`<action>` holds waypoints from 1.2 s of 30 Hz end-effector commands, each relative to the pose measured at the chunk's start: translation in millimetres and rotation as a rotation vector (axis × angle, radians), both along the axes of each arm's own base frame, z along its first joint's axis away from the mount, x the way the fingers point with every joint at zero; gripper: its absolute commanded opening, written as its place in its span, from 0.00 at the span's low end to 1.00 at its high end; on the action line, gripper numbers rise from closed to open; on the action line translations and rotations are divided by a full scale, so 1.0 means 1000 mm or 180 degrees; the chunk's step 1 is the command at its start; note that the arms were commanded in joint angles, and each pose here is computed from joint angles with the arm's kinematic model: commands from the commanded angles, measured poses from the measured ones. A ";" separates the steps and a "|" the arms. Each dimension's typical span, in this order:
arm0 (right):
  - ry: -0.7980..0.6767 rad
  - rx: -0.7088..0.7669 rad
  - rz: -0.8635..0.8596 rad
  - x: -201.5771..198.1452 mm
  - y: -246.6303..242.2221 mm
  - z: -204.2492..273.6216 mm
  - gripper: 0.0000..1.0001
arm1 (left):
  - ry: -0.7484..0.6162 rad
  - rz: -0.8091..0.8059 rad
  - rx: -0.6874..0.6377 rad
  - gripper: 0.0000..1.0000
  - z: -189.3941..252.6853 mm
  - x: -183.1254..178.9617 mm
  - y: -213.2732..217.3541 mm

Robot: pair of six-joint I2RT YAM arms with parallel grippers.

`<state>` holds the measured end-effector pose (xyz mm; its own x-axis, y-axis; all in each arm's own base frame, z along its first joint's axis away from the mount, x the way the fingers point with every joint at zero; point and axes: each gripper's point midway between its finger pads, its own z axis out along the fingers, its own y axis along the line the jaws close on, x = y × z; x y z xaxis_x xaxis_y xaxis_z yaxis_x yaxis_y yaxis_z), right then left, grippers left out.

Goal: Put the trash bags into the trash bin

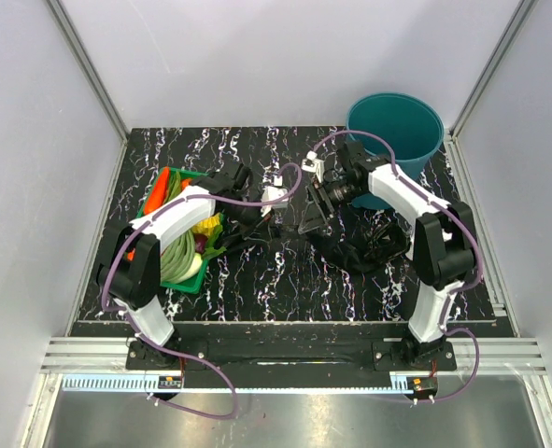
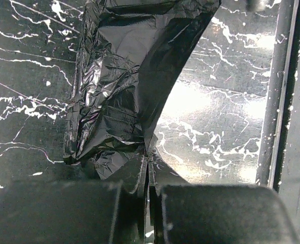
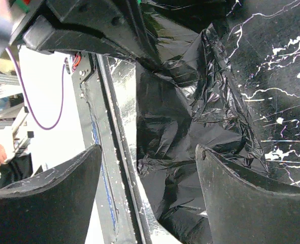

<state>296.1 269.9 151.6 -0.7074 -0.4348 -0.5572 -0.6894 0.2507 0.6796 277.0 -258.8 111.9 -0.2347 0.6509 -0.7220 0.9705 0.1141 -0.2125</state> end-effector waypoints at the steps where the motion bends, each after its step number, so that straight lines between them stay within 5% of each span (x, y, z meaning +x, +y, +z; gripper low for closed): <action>1: -0.0610 0.0273 0.0027 0.002 0.004 0.035 0.80 | -0.0009 -0.0096 -0.0331 0.00 0.027 0.004 -0.015; 15: -0.1944 -0.0288 0.0044 0.013 0.009 0.039 0.81 | 0.0548 -0.0156 -0.0352 0.00 0.033 -0.002 -0.022; 25: -0.2301 -0.0489 0.0112 0.002 0.018 0.024 0.80 | 0.0777 -0.0302 -0.0489 0.00 0.046 -0.015 -0.025; 36: -0.2405 -0.0564 0.0295 -0.003 0.036 0.010 0.65 | 0.0890 -0.0371 -0.0537 0.00 0.047 -0.024 -0.025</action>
<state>290.4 297.2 159.8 -0.1897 -0.5885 -0.7859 -0.9660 0.2551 0.0422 251.0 -275.1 139.8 -0.3991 0.6142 -0.6808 0.8696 0.0180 -0.4935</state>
